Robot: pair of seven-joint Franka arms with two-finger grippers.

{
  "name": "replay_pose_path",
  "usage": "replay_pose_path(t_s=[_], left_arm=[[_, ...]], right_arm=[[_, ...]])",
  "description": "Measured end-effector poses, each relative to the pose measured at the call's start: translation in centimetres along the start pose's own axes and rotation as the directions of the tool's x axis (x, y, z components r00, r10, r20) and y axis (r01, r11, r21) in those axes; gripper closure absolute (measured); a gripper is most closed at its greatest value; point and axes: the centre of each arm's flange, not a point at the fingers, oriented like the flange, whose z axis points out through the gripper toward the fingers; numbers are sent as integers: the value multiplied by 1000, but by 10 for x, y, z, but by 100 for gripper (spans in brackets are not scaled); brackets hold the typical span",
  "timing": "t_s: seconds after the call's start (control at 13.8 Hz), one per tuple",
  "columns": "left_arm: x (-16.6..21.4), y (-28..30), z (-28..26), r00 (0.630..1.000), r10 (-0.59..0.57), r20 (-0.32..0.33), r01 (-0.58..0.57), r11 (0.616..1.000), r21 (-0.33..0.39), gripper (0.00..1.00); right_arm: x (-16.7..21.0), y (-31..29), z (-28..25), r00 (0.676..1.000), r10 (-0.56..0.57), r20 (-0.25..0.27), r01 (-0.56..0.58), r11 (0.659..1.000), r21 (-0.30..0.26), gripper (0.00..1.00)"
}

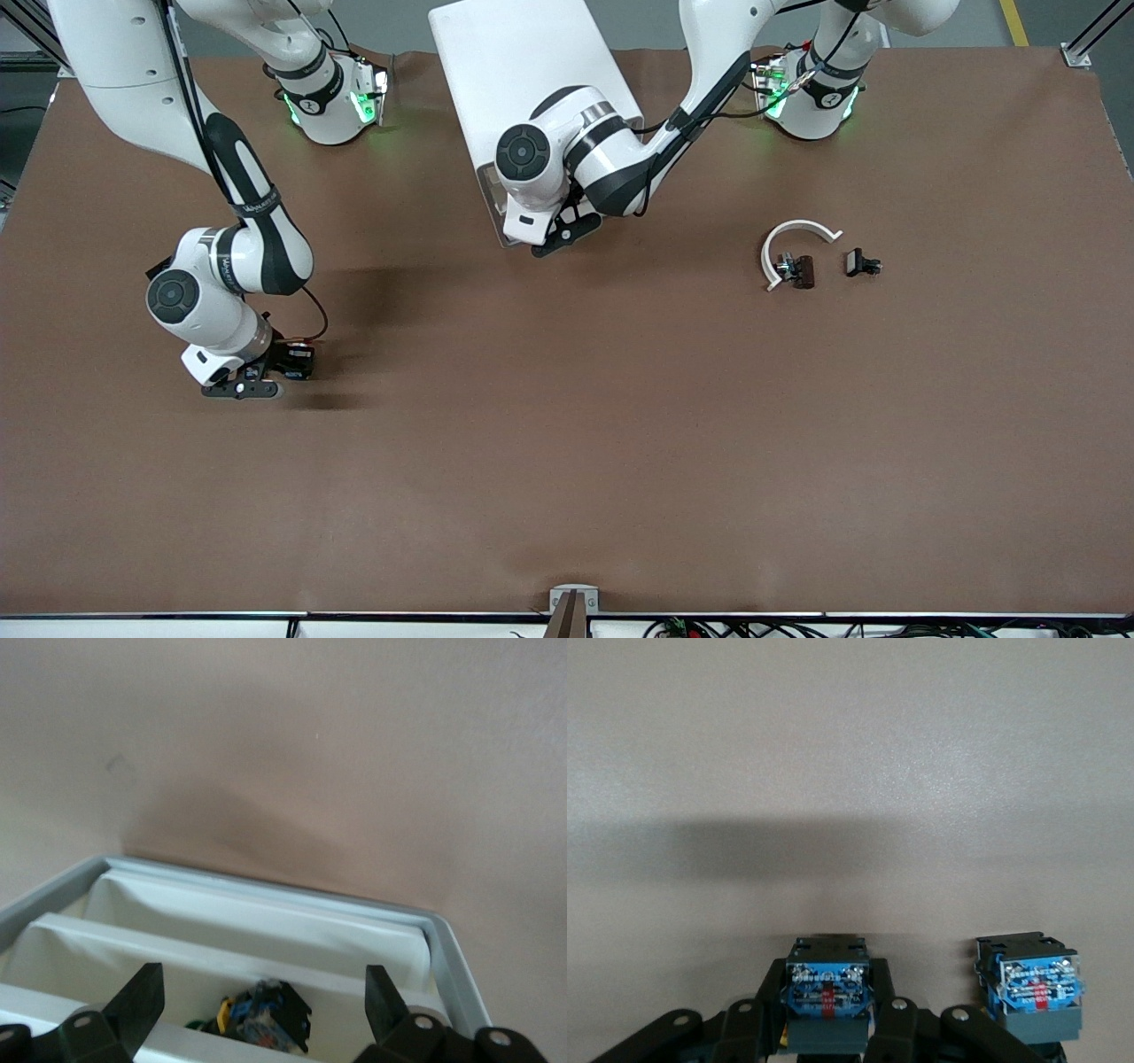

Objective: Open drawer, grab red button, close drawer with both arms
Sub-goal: 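Lower the red button onto the table while the left gripper pushes the drawer shut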

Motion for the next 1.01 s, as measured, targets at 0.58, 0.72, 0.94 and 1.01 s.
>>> replay_pose_path(t_s=[0.58,0.72,0.94,1.01], left_arm=[[-3,1,5,999,-17,49,17,1000,2,0],[-3,1,7,998,-20,54,20,1000,4,0],[-1,1,7,998,-22,56,22,1000,4,0],[1,1,6,998,-25,56,25,1000,1,0]], right_arm=[[-2,0,5,1000,0,10,0,1000,-1,44],[-2,0,7,1000,0,12,0,1000,-1,24],[0,0,5,1000,0,21,0,1000,-1,0],[2,0,3,1000,0,30,0,1000,0,0]])
